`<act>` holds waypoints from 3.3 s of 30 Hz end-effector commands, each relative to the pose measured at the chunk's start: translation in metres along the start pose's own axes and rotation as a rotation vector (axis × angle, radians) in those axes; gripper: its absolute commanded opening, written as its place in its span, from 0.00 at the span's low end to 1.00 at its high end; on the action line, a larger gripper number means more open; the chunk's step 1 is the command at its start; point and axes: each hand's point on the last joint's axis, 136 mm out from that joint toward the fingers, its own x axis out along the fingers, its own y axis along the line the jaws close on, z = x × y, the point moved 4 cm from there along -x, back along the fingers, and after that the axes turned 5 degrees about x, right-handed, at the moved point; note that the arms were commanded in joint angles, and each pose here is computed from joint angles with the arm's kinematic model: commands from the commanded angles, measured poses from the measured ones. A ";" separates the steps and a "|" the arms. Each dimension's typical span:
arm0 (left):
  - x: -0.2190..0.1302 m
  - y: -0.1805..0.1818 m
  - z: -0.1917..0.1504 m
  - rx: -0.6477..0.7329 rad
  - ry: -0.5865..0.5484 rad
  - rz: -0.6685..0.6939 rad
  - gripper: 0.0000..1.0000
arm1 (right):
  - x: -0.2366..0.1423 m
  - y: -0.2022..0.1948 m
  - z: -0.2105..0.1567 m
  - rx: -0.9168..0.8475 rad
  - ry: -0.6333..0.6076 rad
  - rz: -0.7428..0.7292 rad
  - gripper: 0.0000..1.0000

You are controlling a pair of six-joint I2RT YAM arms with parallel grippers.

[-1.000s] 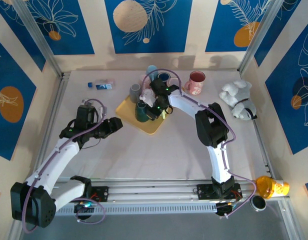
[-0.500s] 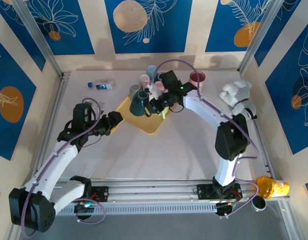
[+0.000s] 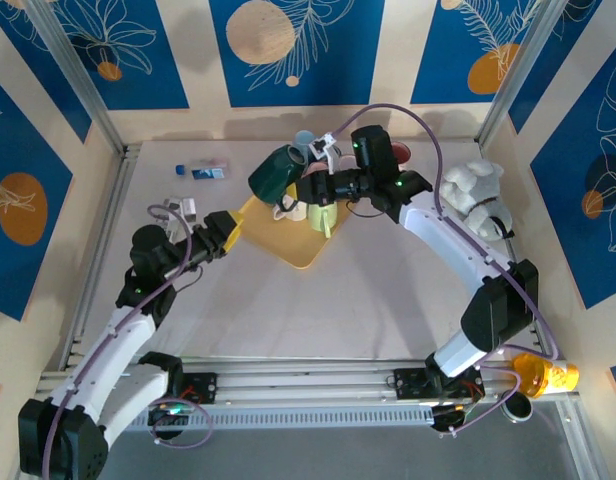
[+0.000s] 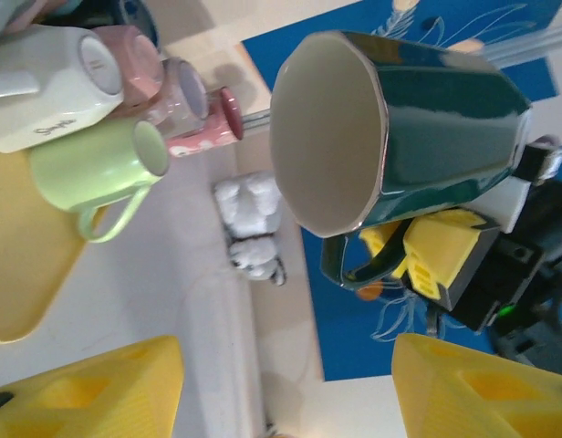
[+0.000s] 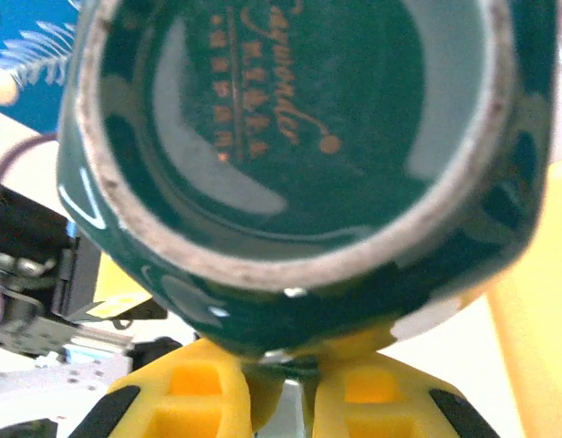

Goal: Turn the mug right side up

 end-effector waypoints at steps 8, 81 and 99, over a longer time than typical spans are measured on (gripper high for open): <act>0.015 -0.063 0.012 -0.039 -0.057 -0.309 0.63 | -0.025 0.053 0.028 0.005 -0.195 0.263 0.00; 0.068 -0.123 0.003 0.229 -0.072 -0.541 0.00 | -0.057 0.037 -0.003 0.047 -0.305 0.150 0.60; 0.033 -0.091 -0.003 0.649 0.138 0.101 0.00 | -0.107 -0.004 -0.054 -0.107 -0.176 -0.325 0.60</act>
